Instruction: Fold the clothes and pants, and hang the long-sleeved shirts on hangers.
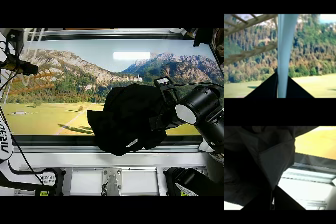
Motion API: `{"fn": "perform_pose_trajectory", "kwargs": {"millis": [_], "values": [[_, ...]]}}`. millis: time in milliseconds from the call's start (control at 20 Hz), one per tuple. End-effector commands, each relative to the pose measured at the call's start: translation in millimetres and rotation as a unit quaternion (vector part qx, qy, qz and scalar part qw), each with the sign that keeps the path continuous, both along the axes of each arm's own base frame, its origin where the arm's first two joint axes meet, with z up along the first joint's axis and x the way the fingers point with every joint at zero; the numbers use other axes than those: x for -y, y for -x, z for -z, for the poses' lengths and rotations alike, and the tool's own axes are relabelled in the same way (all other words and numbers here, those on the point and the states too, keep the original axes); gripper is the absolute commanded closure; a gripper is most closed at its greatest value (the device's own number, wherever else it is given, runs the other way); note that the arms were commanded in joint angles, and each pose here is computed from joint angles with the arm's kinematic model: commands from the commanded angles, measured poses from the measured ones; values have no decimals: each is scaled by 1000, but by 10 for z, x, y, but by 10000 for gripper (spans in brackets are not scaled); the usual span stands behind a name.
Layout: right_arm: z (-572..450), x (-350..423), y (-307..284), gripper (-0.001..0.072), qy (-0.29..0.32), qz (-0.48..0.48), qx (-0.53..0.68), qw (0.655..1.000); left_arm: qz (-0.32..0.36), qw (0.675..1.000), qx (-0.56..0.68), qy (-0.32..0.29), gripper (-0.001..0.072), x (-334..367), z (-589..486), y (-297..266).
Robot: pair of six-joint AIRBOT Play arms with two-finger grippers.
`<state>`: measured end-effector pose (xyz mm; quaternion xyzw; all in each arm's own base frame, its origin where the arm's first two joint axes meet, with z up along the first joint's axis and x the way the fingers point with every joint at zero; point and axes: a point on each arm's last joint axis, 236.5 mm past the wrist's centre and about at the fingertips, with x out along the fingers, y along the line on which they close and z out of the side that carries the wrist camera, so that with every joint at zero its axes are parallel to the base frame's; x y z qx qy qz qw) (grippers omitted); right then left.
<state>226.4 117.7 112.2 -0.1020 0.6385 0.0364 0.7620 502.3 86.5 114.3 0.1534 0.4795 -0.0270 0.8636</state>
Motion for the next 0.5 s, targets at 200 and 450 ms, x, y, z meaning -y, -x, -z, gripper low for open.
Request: {"fn": "perform_pose_trajectory", "kwargs": {"millis": [200, 450], "values": [[3, -3, 1, 702, 0, -1, 0, 1000, 306, 945, -109, 30, 698, 1391, -337, 1059], [3, -3, 1, 702, 0, -1, 0, 1000, 350, 925, -144, 29, 699, 1522, -376, 1361]]}}
